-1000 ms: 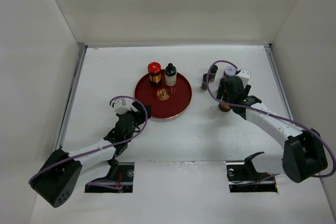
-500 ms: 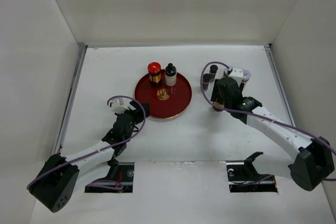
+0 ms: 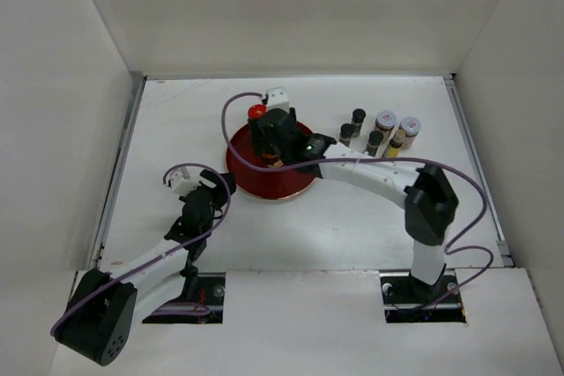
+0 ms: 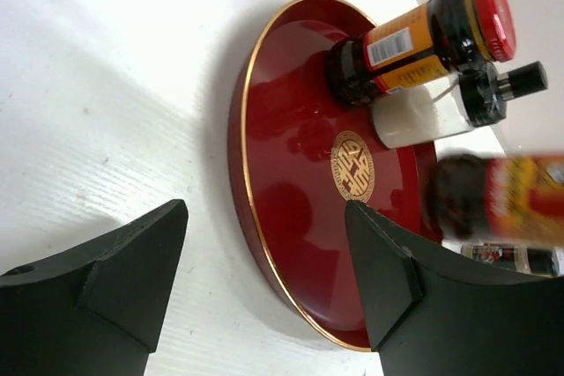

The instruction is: Organize the condiment bottles

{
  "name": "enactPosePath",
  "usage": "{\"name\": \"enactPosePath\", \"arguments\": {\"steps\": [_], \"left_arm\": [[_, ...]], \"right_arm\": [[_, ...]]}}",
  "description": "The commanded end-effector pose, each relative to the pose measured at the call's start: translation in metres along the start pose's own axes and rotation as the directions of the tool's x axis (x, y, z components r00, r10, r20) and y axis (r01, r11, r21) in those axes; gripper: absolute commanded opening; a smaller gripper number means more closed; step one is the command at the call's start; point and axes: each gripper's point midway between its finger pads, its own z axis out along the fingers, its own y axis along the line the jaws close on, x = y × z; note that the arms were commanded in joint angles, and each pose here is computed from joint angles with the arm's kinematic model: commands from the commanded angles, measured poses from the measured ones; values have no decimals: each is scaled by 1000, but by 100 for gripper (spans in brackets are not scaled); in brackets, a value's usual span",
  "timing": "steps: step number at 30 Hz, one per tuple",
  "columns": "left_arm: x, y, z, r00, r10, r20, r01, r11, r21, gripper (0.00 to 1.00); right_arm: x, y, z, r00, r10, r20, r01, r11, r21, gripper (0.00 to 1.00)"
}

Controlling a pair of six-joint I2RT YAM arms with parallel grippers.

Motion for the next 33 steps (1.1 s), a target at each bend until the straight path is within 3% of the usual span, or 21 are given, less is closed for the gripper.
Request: {"name": "enactPosePath", "arguments": {"steps": [1, 12, 23, 25, 30, 33], "left_arm": [[-5, 7, 0, 999, -43, 23, 44, 999, -30, 71], [-7, 34, 3, 998, -41, 51, 48, 986, -158, 71], [-6, 30, 2, 998, -47, 47, 53, 989, -138, 72], [-5, 28, 3, 998, -44, 43, 50, 990, -135, 72], [-4, 24, 2, 999, -39, 37, 43, 993, -112, 72], [-3, 21, 3, 999, -33, 32, 36, 994, -105, 72]], "right_arm": [[-74, 45, 6, 982, 48, 184, -28, 993, -111, 56], [-72, 94, 60, 977, 21, 214, 18, 984, -179, 56], [-58, 106, 82, 978, 12, 206, 28, 981, -193, 59], [-53, 107, 86, 980, 8, 197, 30, 981, -191, 62], [-49, 105, 88, 981, 7, 192, 29, 983, -182, 83], [-61, 110, 74, 975, 17, 220, 29, 979, -201, 89]]}}
